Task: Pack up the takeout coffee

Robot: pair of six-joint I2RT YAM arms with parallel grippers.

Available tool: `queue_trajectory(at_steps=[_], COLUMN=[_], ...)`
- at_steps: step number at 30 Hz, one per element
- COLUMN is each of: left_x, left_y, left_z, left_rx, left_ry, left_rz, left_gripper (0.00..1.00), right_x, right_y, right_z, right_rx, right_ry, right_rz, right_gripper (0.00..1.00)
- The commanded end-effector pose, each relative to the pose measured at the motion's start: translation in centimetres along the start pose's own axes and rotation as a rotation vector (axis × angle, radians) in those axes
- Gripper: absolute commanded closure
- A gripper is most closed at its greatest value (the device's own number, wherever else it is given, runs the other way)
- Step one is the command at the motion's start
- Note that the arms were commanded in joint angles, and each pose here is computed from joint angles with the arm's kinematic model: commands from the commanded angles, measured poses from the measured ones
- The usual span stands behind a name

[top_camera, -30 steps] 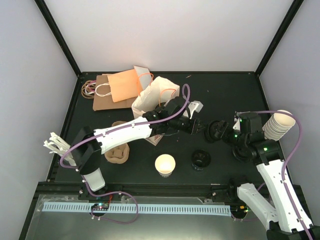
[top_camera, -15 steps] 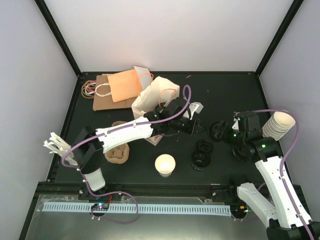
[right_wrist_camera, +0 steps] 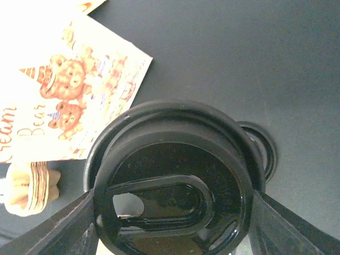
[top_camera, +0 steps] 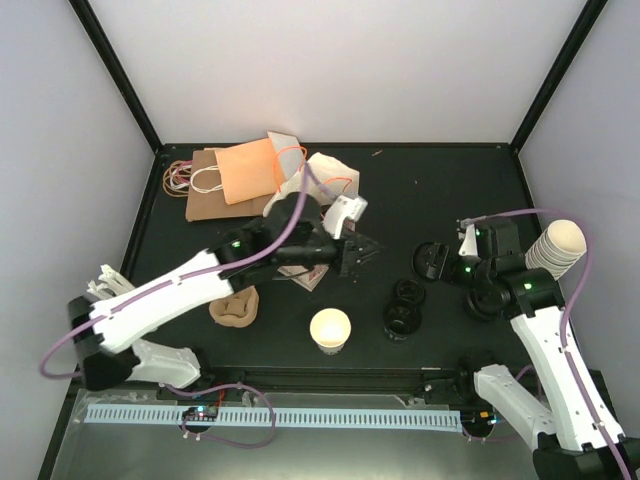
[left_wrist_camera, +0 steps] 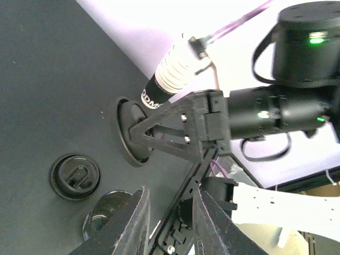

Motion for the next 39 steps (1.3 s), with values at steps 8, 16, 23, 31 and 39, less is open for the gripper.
queue_trajectory(at_steps=[8, 16, 23, 31, 39], left_x=[8.6, 11.4, 10.1, 9.4, 9.3], left_y=[-4.8, -10.1, -13.9, -15.9, -16.7], left_z=[0.8, 3.9, 7.0, 9.0, 10.3], left_rx=[0.064, 0.199, 0.315, 0.387, 0.456], left_ry=[0.128, 0.197, 0.202, 0.184, 0.130], left_rz=[0.022, -0.009, 0.045, 0.074, 0.051], left_gripper=[0.73, 0.68, 0.67, 0.67, 0.67], right_x=[-1.5, -2.6, -4.4, -5.2, -6.3], right_y=[-2.5, -7.0, -11.3, -14.1, -15.0], right_z=[4.3, 8.9, 12.3, 14.9, 15.4], right_rx=[0.218, 0.419, 0.589, 0.765, 0.827], right_ry=[0.126, 0.124, 0.112, 0.023, -0.034], right_rz=[0.182, 0.282, 0.386, 0.412, 0.419], right_gripper=[0.33, 0.33, 0.32, 0.32, 0.32])
Point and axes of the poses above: each gripper's point midway between its finger pads, its own x axis back along the fingers, its own z axis along the line the jaws close on, y = z × x, the point moved 8 cm from there along x, back along the fingers, and after that the axes turned 3 degrees about -x, right-handed, at the moved point
